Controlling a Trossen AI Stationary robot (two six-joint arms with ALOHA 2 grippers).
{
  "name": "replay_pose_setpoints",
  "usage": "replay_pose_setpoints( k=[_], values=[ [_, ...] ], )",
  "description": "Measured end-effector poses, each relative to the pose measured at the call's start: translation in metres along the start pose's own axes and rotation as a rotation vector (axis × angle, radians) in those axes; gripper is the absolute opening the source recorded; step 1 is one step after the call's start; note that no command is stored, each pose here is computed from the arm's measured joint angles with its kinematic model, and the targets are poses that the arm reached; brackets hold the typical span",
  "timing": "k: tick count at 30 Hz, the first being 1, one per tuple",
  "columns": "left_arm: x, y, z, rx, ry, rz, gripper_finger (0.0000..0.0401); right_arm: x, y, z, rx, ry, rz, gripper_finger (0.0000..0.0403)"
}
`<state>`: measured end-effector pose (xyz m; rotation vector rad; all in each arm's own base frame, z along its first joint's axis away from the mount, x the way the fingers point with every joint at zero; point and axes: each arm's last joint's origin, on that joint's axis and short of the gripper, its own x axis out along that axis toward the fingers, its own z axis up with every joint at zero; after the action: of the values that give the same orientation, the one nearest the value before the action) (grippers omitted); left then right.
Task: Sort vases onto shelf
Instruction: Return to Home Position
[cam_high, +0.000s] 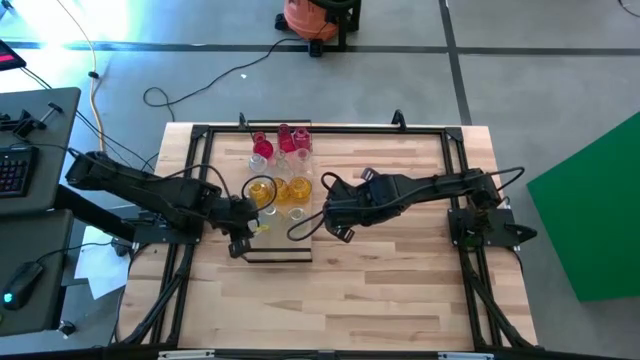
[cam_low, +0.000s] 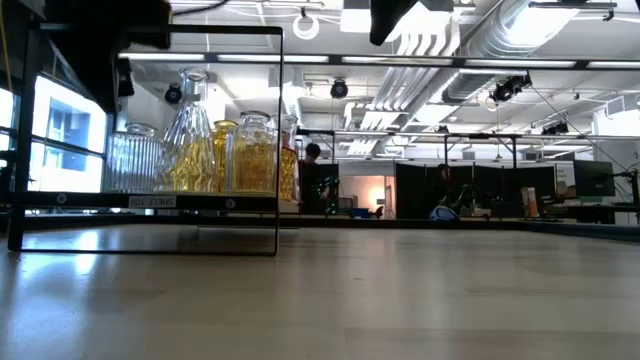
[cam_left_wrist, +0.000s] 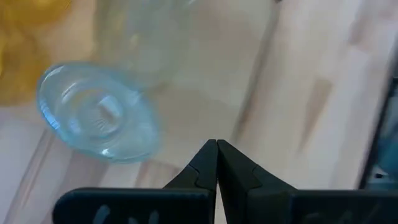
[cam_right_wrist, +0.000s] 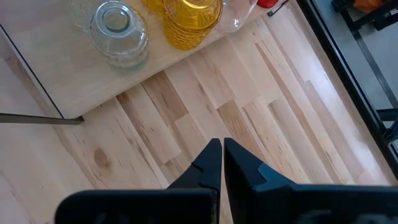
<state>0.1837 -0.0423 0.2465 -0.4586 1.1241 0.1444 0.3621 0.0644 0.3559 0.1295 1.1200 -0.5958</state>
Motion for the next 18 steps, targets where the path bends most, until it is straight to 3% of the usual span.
replay_pose_setpoints(
  k=[5,10,14,18],
  values=[
    [-0.039,-0.017,0.012,0.047,-0.133,-0.058,0.0000,-0.015,-0.003,0.003,0.001,-0.035,0.041,0.0000],
    [-0.098,-0.022,0.018,0.114,-0.315,-0.142,0.0000,-0.068,-0.017,0.006,-0.069,-0.209,0.116,0.0000],
    [-0.137,-0.014,0.008,0.188,-0.451,-0.208,0.0000,-0.122,-0.038,-0.011,-0.181,-0.392,0.105,0.0000],
    [-0.163,0.008,-0.014,0.152,-0.599,-0.179,0.0000,-0.162,-0.078,-0.043,-0.121,-0.468,0.127,0.0000]
  ],
)
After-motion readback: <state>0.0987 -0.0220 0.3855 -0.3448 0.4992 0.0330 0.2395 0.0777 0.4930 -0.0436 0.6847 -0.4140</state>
